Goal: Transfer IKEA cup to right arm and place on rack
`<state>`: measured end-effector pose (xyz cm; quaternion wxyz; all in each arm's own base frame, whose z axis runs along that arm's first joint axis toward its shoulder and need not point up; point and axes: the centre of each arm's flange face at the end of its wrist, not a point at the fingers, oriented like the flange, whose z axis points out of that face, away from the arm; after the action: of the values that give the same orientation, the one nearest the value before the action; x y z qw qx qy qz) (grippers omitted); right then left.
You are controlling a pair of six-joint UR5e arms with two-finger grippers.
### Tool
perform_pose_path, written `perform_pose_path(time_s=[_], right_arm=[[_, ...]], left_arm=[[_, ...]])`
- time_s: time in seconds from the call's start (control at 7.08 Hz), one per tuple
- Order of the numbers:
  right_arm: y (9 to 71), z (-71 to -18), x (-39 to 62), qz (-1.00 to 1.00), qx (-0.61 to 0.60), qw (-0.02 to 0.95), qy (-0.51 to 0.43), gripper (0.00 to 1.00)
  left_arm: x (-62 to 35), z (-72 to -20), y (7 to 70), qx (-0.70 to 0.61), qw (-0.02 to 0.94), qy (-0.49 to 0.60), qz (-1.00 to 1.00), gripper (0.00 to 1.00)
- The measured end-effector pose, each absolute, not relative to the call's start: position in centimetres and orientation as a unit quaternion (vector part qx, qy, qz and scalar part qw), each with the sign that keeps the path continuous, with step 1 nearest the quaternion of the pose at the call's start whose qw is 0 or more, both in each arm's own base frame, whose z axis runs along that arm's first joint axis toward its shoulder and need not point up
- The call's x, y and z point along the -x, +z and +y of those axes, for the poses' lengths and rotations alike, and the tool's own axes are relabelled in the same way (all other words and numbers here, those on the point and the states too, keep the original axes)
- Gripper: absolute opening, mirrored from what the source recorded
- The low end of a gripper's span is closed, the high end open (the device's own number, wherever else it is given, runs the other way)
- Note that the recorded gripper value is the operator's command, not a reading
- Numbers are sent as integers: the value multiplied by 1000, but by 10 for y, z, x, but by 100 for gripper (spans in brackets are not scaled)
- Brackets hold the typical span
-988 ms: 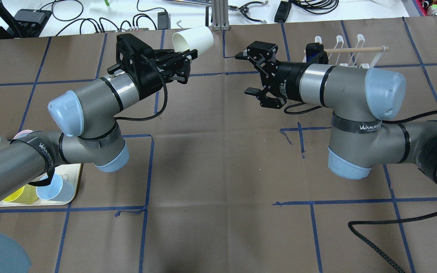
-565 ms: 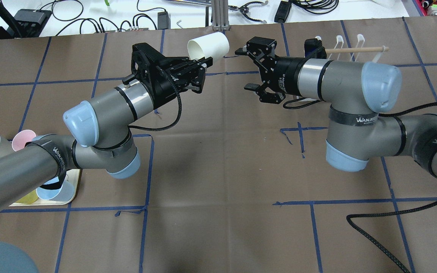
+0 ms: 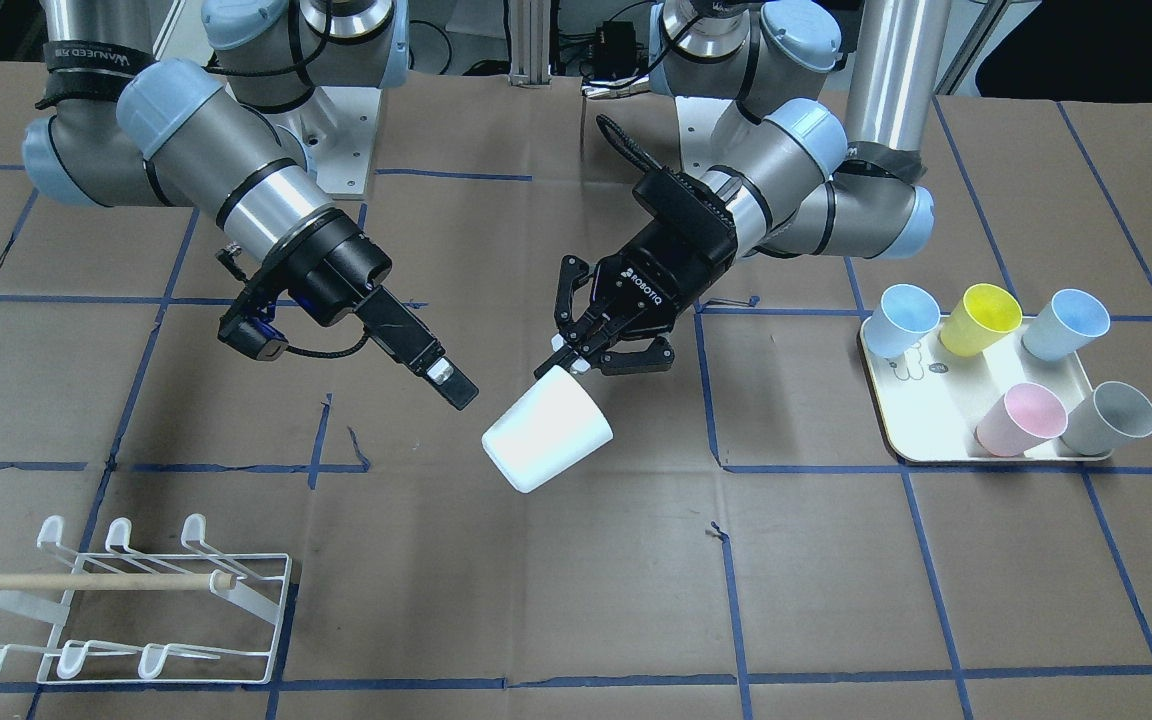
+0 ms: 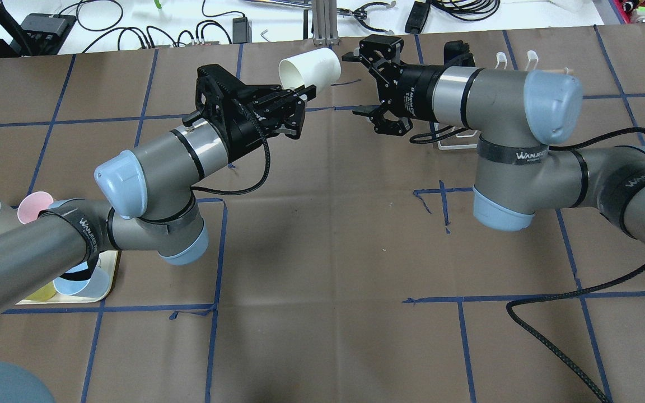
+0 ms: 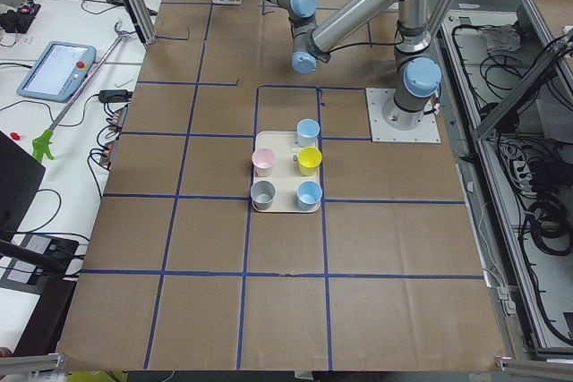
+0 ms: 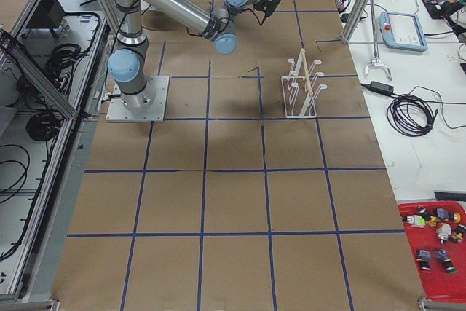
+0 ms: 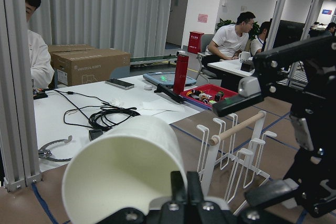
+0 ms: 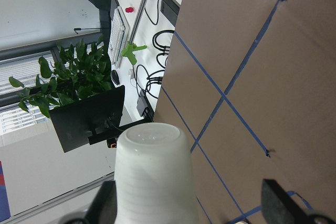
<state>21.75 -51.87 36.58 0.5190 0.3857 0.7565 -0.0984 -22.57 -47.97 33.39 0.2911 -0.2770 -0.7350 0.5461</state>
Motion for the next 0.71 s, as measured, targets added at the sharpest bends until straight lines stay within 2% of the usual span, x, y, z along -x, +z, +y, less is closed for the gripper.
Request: perform_pose_path(time_s=[0.14,0.71], right_arm=[[364,-525,-225,756,-387,520,-93,99],[363,-544,-236,758,-382,521,-90,99]], left_arm=[[226,-479,332,277,292,544,-736,7],[227,-477,331,276,293,542,-738,7]])
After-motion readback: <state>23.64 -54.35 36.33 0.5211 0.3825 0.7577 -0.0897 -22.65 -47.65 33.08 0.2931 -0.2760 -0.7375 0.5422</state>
